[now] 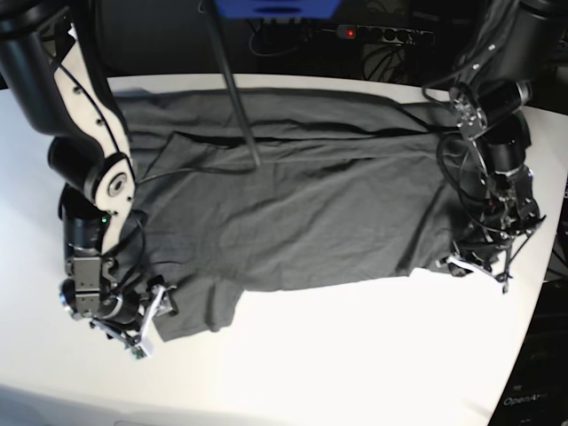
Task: Fold the T-shirt properly
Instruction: 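Reach the right gripper to the other hem corner and grasp it, then lift the hem with both grippers and fold it toward the collar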
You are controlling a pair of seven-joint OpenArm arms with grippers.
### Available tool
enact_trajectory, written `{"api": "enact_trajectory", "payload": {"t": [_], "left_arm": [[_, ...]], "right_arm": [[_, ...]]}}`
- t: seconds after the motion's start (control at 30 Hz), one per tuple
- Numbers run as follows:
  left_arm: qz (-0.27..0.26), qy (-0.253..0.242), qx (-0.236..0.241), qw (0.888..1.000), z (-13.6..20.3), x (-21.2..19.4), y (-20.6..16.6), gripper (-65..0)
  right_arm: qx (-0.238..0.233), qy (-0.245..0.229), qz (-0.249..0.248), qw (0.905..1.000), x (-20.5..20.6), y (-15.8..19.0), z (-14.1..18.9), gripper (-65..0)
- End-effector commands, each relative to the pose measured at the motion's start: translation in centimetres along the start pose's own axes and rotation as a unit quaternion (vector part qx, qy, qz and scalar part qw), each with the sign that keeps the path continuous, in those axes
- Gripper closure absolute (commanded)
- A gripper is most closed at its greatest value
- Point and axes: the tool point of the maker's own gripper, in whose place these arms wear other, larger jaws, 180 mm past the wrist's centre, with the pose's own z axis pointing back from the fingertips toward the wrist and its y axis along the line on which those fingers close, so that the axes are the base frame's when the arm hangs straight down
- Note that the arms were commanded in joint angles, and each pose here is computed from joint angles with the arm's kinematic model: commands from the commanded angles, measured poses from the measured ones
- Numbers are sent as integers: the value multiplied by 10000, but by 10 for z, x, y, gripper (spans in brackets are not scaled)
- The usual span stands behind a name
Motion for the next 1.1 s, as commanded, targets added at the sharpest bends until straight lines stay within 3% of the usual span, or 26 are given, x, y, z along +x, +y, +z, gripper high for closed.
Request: {"api": "enact_trajectory", "payload": {"t": [0.0, 0.2, 1.07], "left_arm": [[-216, 1033, 159, 9943, 0, -51, 3, -24], [-216, 1033, 159, 9943, 0, -51, 3, -24], [-216, 1013, 147, 9945, -1, -49, 1, -24]], "right_arm": [[-165, -333, 35, 9993, 29, -16, 8, -450], [-160, -515, 31, 9985, 35, -16, 8, -450], [118, -450, -106, 9989, -1, 17, -5, -440]]}}
